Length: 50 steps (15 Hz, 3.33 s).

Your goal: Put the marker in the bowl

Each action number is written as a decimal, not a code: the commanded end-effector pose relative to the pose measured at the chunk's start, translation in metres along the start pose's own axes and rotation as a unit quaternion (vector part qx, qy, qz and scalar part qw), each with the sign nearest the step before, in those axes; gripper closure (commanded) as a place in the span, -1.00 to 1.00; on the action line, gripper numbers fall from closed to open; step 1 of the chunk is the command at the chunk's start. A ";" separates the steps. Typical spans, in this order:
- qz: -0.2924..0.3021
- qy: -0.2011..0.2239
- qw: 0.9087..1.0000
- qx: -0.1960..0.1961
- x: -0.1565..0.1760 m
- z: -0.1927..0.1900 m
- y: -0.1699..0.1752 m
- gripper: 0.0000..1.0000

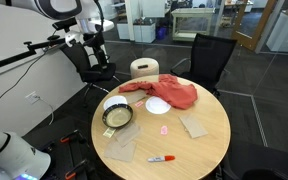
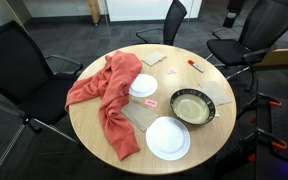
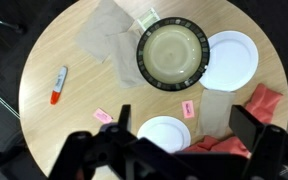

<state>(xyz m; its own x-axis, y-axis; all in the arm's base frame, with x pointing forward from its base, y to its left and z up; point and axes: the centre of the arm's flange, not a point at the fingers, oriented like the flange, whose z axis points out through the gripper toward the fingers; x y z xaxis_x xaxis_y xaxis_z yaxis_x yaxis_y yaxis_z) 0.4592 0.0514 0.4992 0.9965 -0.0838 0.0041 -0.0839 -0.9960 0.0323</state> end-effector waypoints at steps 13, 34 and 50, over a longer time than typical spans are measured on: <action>0.204 0.080 0.976 0.000 -0.020 0.124 0.214 -1.00; 0.278 0.019 0.960 -0.019 0.041 0.252 0.302 -1.00; 0.290 0.002 0.957 -0.002 0.091 0.375 0.330 -1.00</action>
<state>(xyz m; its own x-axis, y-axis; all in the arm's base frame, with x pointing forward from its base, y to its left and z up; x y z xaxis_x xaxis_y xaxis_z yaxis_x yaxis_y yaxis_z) 0.5104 -0.2883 0.1465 0.7785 -0.6273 0.0191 -0.6274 -0.7771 0.0493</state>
